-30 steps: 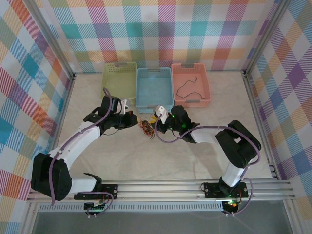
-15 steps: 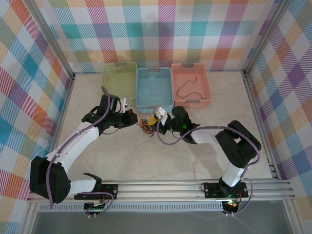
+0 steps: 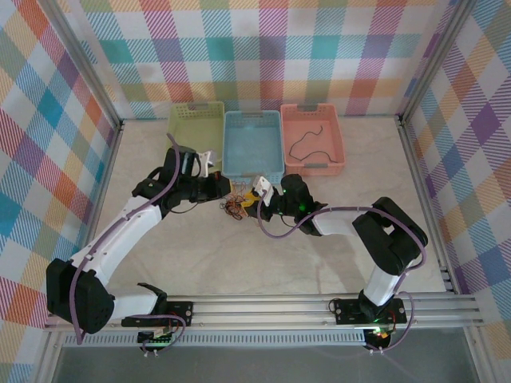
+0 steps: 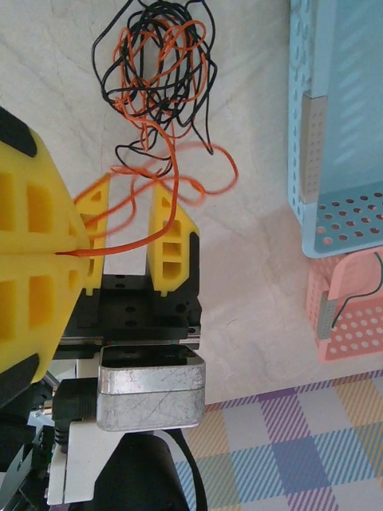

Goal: Untangle the cables

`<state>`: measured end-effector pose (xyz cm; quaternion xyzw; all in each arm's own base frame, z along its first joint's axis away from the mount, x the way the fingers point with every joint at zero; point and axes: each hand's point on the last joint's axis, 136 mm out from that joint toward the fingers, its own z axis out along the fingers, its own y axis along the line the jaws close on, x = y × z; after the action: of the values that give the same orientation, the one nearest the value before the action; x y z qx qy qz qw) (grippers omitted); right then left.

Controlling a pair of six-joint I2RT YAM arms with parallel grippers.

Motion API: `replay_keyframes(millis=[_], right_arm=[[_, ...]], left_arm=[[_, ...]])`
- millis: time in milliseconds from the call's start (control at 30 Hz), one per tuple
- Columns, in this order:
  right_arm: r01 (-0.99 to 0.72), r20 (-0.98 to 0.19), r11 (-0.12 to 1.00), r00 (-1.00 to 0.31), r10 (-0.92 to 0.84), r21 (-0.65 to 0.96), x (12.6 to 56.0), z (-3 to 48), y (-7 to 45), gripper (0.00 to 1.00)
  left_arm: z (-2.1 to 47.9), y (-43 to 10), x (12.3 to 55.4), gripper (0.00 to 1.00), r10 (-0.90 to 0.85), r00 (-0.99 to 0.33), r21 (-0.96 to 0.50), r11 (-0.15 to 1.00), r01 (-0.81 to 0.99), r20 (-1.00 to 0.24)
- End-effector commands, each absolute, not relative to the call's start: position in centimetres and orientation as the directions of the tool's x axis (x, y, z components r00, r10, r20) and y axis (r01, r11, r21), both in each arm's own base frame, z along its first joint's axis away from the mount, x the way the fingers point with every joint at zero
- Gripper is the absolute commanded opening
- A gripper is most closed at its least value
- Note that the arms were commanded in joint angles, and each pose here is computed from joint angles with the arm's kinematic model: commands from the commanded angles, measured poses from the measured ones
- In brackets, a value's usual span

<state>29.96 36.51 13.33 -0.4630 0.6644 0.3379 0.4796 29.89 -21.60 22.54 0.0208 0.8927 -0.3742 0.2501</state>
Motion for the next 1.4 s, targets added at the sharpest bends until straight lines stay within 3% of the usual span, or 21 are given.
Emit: replay_keyframes(millis=[0,367,600,733,1367], right_arm=[[-0.956,-0.954,0.294,-0.075,-0.289,-0.014,29.5,13.7,37.5,0.35],[-0.959,-0.953,0.281,-0.067,-0.295,-0.020,29.3,13.3,38.0,0.44],[-0.958,-0.954,0.284,-0.038,-0.299,-0.050,29.3,13.2,38.3,0.45],[-0.953,-0.954,0.297,-0.035,-0.297,-0.057,29.4,13.4,38.1,0.44],[-0.914,-0.959,0.340,0.138,-0.248,-0.220,28.8,15.6,36.3,0.43]], left_arm=[[24.8,-22.5,29.2,0.00,-0.148,-0.865,-0.682,0.682,0.263,-0.480],[26.4,-23.0,29.1,0.00,-0.184,-0.847,-0.696,0.667,0.266,-0.499],[29.0,-23.0,27.9,0.00,-0.214,-0.838,-0.728,0.628,0.276,-0.503],[29.8,-21.8,27.3,0.00,-0.224,-0.816,-0.697,0.663,0.274,-0.533],[24.8,-20.6,27.3,0.00,-0.149,-0.844,-0.604,0.762,0.234,-0.515]])
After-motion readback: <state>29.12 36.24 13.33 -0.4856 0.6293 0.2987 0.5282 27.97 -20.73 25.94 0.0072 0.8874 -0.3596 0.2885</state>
